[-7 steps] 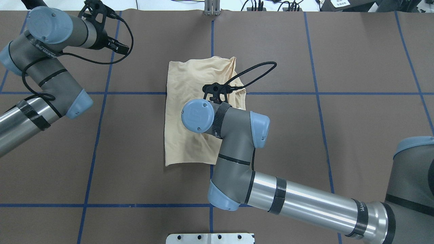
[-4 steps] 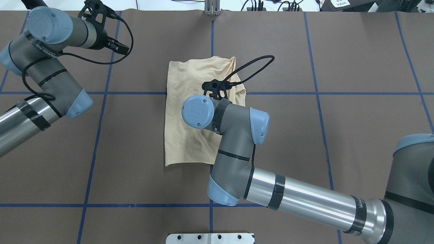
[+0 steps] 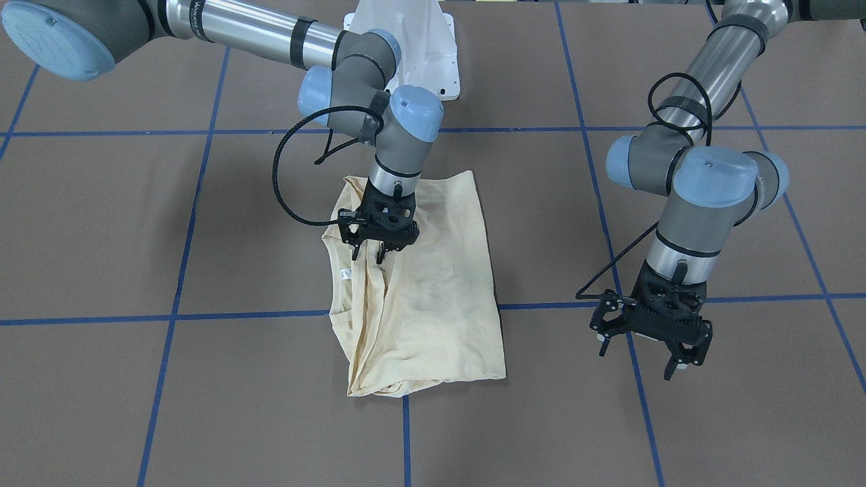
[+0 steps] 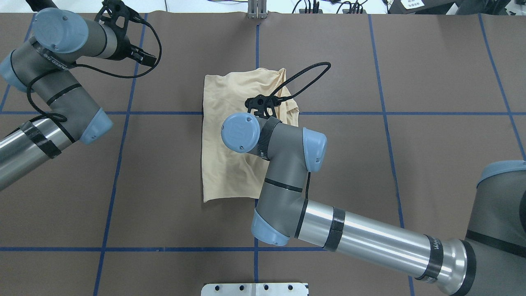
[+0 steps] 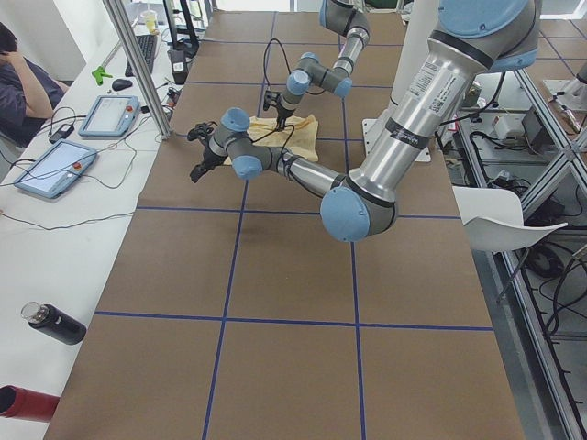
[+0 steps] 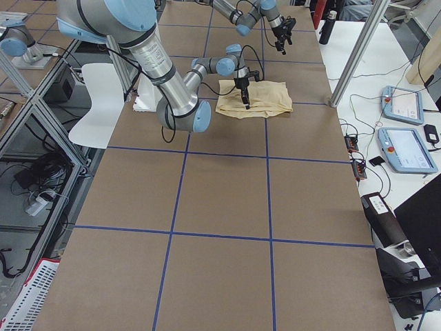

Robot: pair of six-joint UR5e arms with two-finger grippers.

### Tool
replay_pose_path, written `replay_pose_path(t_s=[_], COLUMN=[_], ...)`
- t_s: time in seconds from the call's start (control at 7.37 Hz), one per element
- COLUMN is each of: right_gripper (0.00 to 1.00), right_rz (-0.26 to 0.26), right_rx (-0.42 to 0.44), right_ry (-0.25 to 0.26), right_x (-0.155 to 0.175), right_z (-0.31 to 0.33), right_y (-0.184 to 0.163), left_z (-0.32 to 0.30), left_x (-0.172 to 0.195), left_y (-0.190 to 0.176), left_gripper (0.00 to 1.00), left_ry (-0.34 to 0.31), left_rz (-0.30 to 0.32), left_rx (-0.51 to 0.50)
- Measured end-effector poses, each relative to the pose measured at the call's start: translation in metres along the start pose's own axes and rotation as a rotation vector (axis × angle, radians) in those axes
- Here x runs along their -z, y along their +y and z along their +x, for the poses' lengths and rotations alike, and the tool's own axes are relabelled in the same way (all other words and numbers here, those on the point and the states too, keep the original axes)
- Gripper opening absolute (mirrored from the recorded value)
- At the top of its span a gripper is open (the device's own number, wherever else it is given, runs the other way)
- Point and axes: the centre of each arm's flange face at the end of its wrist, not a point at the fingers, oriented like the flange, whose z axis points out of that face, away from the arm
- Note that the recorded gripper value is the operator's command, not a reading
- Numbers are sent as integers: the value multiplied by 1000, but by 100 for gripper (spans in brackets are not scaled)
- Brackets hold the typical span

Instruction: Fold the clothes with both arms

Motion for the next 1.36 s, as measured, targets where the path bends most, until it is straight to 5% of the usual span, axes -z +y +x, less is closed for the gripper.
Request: replay_pose_path(t_s=[0.68,1.36], right_gripper=[38,29], right_rz=[-16,14], right_rx=[80,-11], right_ry=[26,-75], right_x=[4,21], right_z=[27,29], right_y=[-11,-17], left_z=[2,1], left_x=[-1,-2], left_y=[1,4], left_gripper=[100,100], left_ry=[2,2], left_rz=[-2,-6], left_rx=[-1,0])
